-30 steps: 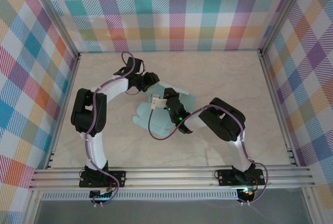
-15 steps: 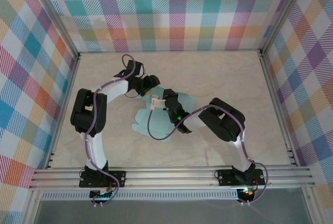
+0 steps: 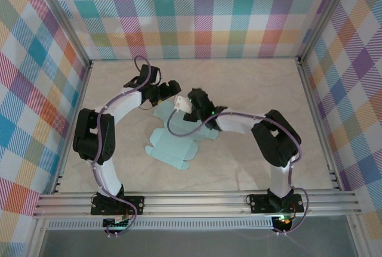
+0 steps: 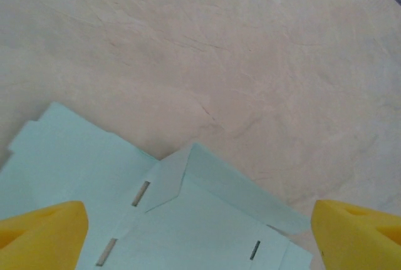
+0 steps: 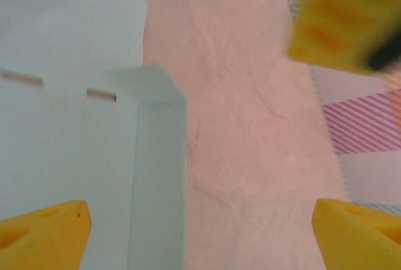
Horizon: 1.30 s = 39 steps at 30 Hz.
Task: Fold the paper box
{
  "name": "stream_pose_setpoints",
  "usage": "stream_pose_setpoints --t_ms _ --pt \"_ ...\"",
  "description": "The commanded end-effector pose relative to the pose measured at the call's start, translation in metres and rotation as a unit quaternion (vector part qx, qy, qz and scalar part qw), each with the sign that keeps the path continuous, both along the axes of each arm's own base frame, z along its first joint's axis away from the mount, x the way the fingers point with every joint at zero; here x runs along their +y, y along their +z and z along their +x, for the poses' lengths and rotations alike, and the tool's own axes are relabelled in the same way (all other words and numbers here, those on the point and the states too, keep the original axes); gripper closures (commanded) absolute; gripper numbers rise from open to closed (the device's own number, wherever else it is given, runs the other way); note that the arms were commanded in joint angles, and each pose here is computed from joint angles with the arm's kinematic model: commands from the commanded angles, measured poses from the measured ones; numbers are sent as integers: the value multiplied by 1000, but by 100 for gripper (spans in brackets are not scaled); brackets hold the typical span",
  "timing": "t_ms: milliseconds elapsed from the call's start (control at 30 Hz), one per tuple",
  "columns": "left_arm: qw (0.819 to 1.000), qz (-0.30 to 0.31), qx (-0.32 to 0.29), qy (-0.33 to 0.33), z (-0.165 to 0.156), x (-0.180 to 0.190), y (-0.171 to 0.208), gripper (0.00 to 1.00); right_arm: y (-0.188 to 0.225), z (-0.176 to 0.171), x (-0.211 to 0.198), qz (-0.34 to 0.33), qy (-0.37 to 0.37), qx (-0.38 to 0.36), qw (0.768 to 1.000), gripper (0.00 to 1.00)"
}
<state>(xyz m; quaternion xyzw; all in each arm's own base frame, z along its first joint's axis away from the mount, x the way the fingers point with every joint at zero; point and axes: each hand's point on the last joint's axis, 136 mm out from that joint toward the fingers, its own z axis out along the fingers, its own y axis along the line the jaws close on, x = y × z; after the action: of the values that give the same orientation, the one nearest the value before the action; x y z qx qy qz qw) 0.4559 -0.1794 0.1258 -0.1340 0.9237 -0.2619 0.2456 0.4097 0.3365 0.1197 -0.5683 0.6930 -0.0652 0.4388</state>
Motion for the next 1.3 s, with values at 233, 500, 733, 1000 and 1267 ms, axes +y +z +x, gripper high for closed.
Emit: stream_pose_setpoints --t_ms 233,500,733,1000,1267 --pt "999 28 -26 21 7 36 20 6 -21 -24 -37 104 -44 322 940 11" --pt "999 24 -16 20 6 35 16 6 -45 -5 -51 89 -29 373 923 23" --pt "1000 21 -12 18 0 35 15 6 -59 9 -48 95 -16 407 908 38" --pt "1000 19 -13 19 -1 35 19 6 -71 6 -46 72 11 432 899 48" --pt "1000 19 -8 18 -2 35 16 6 -76 7 -46 62 16 442 894 62"
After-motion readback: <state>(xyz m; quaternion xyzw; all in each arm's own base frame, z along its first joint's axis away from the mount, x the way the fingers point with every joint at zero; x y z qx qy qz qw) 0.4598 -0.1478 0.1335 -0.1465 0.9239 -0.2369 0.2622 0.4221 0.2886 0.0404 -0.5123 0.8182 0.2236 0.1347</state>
